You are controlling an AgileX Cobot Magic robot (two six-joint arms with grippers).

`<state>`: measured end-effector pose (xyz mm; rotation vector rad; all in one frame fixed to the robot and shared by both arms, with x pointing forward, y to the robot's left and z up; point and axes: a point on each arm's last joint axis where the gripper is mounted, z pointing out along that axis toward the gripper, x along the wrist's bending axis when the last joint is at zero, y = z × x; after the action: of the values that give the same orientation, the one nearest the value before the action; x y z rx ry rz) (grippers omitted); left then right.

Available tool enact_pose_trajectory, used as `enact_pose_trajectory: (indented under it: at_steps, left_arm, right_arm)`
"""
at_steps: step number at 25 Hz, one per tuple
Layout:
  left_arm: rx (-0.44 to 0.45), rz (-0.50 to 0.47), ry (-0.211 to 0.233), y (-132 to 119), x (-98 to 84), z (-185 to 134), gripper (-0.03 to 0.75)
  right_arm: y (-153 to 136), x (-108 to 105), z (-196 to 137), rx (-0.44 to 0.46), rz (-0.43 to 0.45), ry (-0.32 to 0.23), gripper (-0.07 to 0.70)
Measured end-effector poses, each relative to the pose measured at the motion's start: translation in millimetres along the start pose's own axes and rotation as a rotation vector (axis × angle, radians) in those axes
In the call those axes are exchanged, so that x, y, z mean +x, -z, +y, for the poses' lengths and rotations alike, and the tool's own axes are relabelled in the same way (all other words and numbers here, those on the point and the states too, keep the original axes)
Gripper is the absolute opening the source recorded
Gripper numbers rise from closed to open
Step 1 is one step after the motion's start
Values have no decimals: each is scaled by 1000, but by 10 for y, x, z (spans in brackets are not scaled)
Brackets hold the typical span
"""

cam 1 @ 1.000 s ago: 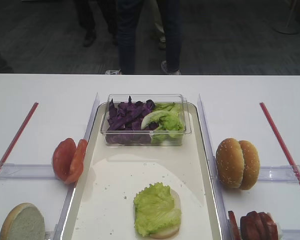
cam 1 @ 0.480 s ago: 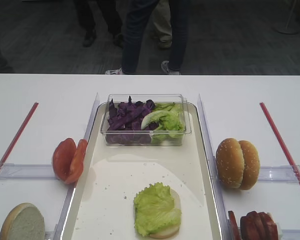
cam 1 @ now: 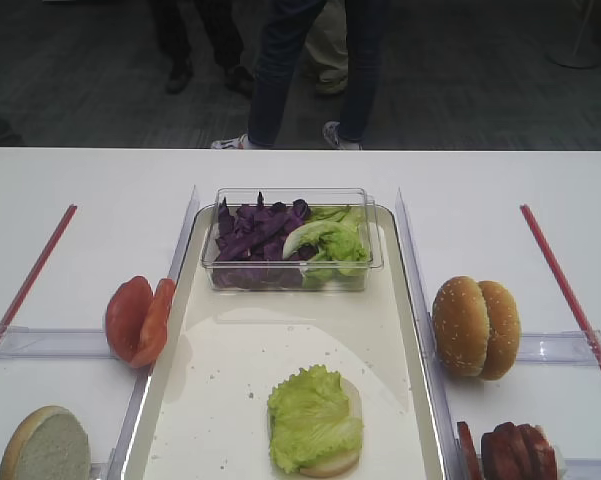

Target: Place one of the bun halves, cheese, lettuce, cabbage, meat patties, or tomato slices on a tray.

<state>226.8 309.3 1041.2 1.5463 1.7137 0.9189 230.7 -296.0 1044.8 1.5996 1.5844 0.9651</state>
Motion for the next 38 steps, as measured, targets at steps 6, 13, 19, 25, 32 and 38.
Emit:
enact_pose_trajectory:
  at_steps: [6, 13, 19, 25, 32, 38]
  left_arm:
    - [0, 0, 0, 0, 0, 0, 288]
    - [0, 0, 0, 0, 0, 0, 288]
    - [0, 0, 0, 0, 0, 0, 288]
    - [0, 0, 0, 0, 0, 0, 288]
    - [0, 0, 0, 0, 0, 0, 288]
    - [0, 0, 0, 0, 0, 0, 288]
  right_arm:
    - [0, 0, 0, 0, 0, 0, 320]
    - [0, 0, 0, 0, 0, 0, 319]
    - [0, 0, 0, 0, 0, 0, 319]
    - [0, 0, 0, 0, 0, 0, 308]
    - [0, 0, 0, 0, 0, 0, 307]
    - [0, 0, 0, 0, 0, 0, 305]
